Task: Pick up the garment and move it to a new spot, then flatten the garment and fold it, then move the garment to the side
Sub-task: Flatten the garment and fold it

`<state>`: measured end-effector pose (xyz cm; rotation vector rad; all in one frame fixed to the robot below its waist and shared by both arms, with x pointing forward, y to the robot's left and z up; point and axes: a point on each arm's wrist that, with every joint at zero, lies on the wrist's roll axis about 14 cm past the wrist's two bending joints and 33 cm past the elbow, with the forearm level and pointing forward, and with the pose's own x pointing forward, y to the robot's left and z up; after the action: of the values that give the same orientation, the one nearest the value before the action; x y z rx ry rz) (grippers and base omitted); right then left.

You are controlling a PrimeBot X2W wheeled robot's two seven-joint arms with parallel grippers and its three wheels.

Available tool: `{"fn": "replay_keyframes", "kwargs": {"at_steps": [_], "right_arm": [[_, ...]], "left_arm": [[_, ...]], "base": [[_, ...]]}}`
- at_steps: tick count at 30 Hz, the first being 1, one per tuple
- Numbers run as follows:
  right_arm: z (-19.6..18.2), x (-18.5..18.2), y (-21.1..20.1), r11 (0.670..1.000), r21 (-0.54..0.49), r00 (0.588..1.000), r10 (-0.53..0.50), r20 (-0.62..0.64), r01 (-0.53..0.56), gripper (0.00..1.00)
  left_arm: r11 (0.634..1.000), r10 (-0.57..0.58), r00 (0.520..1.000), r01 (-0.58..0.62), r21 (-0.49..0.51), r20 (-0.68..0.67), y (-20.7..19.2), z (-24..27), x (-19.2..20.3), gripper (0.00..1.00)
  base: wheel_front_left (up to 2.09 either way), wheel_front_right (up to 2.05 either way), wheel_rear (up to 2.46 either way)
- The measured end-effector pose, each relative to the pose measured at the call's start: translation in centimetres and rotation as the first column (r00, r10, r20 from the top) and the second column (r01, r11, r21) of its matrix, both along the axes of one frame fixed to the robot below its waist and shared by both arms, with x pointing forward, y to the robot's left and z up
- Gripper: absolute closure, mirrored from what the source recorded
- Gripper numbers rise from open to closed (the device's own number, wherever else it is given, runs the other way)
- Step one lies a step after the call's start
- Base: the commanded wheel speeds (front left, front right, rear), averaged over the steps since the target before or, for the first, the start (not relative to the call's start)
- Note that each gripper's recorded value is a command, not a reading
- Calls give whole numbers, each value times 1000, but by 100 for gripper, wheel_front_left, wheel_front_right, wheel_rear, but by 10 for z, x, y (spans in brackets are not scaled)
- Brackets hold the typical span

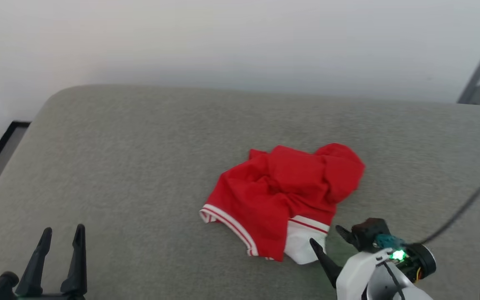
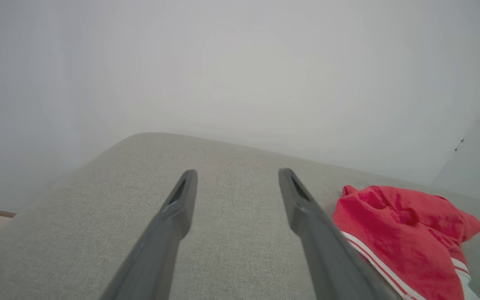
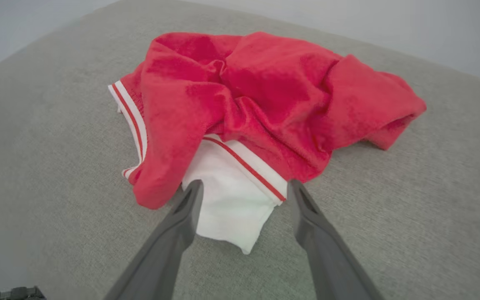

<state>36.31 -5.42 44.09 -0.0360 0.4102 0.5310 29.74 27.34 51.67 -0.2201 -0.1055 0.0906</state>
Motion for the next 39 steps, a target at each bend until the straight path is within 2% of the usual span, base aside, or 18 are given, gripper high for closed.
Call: {"fn": "replay_keyframes", "kwargs": {"at_steps": [2,5,11,17,18,19,20,22,26,29,35,39], "right_arm": [[-6,0,3,1000,-20,999,18,-32,-19,0],[-24,2,9,991,-105,990,74,-119,-86,0],[-56,8,19,941,-263,953,142,-267,-214,0],[-75,12,33,890,-332,911,184,-368,-314,0],[-78,12,33,880,-346,904,185,-384,-327,7],[-81,12,34,872,-354,897,186,-401,-339,92],[-81,11,37,863,-359,892,198,-407,-356,100],[-81,13,37,855,-366,887,204,-414,-368,100],[-75,10,37,878,-316,876,200,-438,-358,100],[-62,15,25,896,-303,886,176,-429,-325,100],[-21,33,-31,934,-313,937,54,-346,-169,100],[0,37,-77,941,-336,951,-66,-303,-42,100]], "left_arm": [[1000,8,1000,-8,0,0,2,0,-1,0],[1000,29,1000,-29,-3,-10,7,-2,-5,0],[998,65,997,-65,-11,-30,13,-7,-5,0],[995,96,994,-97,-16,-48,20,-12,-5,0],[995,100,994,-100,-16,-52,20,-13,-5,0],[995,102,993,-103,-17,-55,21,-14,-5,0],[994,104,993,-105,-17,-58,21,-14,-5,0],[994,106,993,-107,-18,-58,22,-15,-4,0],[994,102,993,-104,-26,-50,21,-13,1,0],[995,93,995,-94,-21,-41,21,-10,5,0],[998,60,998,-60,-17,-27,14,-6,13,0],[1000,28,999,-28,-15,-21,7,-5,21,0]], "base": [[0,0,0],[0,0,0],[0,0,0],[0,0,0],[0,0,0],[0,0,0],[0,0,0],[0,0,0],[0,0,0],[0,0,0],[0,0,0],[0,0,0]]}}
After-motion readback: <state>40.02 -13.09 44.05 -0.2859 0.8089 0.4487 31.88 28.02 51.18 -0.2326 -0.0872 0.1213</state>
